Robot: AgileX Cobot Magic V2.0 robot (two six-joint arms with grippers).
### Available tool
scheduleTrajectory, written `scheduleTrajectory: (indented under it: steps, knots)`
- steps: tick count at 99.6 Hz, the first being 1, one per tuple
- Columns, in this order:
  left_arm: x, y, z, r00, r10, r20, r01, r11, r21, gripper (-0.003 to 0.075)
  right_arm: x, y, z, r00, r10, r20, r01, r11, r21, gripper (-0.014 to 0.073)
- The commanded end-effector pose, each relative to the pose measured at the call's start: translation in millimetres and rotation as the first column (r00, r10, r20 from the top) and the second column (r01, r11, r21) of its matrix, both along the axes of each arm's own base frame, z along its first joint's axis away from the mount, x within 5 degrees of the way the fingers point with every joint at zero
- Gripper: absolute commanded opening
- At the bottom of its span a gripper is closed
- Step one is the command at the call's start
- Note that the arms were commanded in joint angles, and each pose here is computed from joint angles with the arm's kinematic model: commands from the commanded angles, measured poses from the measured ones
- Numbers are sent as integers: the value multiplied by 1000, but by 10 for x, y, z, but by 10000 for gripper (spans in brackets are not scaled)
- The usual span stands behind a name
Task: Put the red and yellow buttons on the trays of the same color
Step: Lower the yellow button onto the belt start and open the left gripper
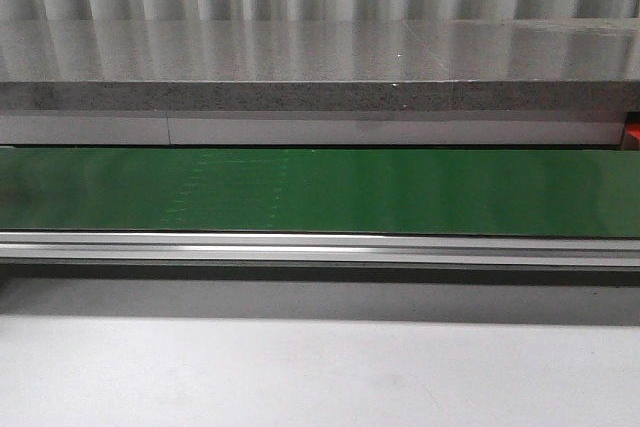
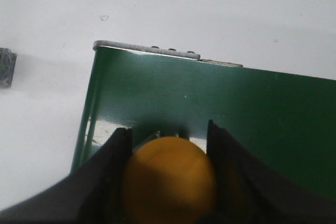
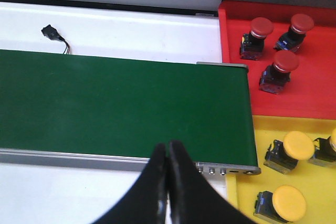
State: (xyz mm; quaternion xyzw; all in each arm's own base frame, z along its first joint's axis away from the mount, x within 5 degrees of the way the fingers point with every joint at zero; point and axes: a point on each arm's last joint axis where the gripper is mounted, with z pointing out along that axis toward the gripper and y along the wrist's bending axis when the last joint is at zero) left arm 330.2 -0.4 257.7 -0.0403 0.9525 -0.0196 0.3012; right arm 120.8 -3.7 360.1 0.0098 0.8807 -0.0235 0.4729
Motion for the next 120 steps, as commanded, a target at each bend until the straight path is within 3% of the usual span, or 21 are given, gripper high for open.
scheduleTrajectory:
  steps: [1,9,16,21,34,40,59,81,100,120]
  knots:
    - [50,-21,156,995,-5,97,5,1000,1,-14,14,3,124,997,11,82,-10,1000,-12,-125]
    - [64,-22,124,996,-5,87,5,1000,-1,29,14,3,124,997,11,82,-10,1000,-12,-125]
    - [64,-22,124,996,-4,87,4,1000,-2,127,14,3,124,997,11,82,-10,1000,-12,-125]
    - [55,-22,134,996,-4,86,4,1000,-2,233,14,3,124,997,11,82,-10,1000,-12,-125]
    - [21,-40,150,998,-5,67,6,1000,-11,613,14,3,124,997,11,82,-10,1000,-12,-125]
    - [1,-40,181,998,-5,67,6,1000,-11,719,14,3,124,997,11,82,-10,1000,-12,-125]
    - [-58,-40,519,989,-8,151,9,1000,-11,629,14,3,124,997,11,82,-10,1000,-12,-125]
    - [-34,38,898,966,-4,260,-3,1000,29,619,14,3,124,997,11,82,-10,1000,-12,-125]
    - [-27,387,849,965,99,242,-109,994,28,619,14,3,124,997,11,82,-10,1000,-12,-125]
    - [79,844,530,963,228,146,-233,972,21,619,14,3,124,997,11,82,-10,1000,-12,-125]
